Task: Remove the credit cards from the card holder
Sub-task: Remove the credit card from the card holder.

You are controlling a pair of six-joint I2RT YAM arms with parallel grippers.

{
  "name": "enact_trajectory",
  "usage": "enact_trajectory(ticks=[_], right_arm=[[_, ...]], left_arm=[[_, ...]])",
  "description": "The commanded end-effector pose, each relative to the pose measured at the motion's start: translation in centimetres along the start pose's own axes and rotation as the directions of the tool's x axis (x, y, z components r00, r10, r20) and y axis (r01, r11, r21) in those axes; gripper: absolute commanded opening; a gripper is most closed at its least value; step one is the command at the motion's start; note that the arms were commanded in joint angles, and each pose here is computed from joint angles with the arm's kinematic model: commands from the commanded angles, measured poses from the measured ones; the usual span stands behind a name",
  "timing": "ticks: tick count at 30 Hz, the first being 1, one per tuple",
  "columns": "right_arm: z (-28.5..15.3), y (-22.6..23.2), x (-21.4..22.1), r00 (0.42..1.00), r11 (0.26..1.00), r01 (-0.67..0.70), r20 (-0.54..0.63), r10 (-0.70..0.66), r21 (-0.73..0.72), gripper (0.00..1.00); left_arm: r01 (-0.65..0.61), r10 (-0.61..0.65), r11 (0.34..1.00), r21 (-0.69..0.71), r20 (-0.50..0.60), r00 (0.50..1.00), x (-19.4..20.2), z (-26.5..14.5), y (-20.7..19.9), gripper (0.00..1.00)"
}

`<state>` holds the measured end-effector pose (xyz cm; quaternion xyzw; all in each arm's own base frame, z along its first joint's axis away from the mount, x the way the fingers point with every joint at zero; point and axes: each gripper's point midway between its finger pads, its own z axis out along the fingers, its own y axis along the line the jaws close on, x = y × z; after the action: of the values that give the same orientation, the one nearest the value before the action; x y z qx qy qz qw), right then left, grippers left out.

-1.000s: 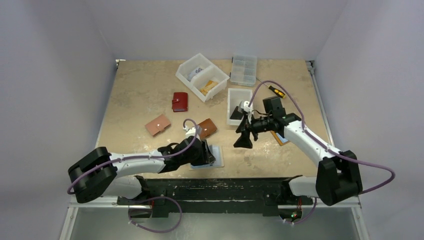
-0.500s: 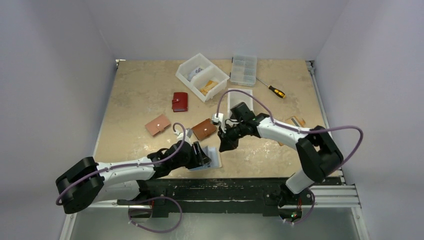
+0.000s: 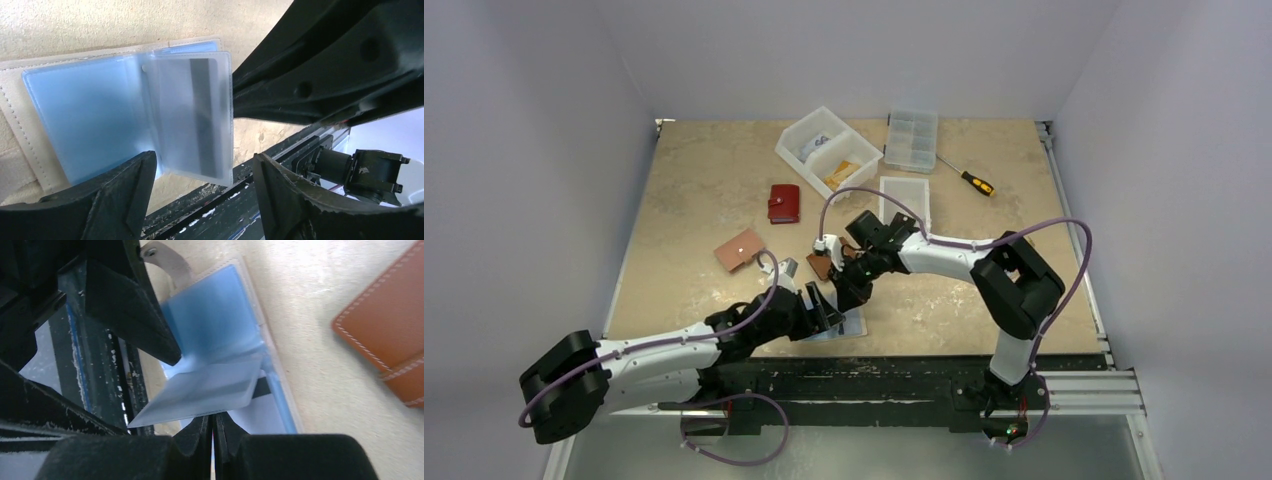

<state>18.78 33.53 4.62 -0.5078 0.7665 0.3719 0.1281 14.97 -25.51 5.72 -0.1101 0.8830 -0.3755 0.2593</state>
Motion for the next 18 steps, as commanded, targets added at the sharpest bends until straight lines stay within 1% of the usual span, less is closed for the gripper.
enact_trajectory(ticks=[1,5,7,13,14,18], right_arm=[[0.5,2.8,-2.5,0.999,0.995,0.02,0.039,-0.016,-0.098,0.1],[1.2,4.9,-2.8,0.999,0.982,0.022,0.029,-0.017,-0.19,0.11],[1.3,5.3,-3.0,1.0,0.977,0.016,0.028,-0.011,-0.213,0.11],[1.4,4.4,-2.9,1.0,0.987,0.017,0.021,-0.014,-0.159,0.12],[1.2,4.2,-2.9,1.0,0.99,0.022,0.022,-0.019,-0.142,0.13],[0.5,3.7,-2.8,0.997,0.992,0.077,0.02,-0.075,-0.104,0.17]], left_arm=[[0.021,-0.023,0.999,0.035,0.047,0.999,-0.9,-0.4,-0.4,0.75],[0.021,-0.023,0.999,0.045,0.058,0.998,-1.1,-0.5,-0.6,0.77],[0.019,-0.021,0.999,0.033,0.061,0.998,-1.2,-0.5,-0.4,0.77],[0.021,-0.019,0.999,-0.029,0.098,0.995,-2.0,-0.9,0.5,0.71],[0.019,-0.013,0.998,-0.067,0.1,0.995,-2.0,-1.1,1.3,0.7],[0.017,-0.004,0.994,-0.106,0.122,0.993,-2.5,-1.5,1.9,0.68]])
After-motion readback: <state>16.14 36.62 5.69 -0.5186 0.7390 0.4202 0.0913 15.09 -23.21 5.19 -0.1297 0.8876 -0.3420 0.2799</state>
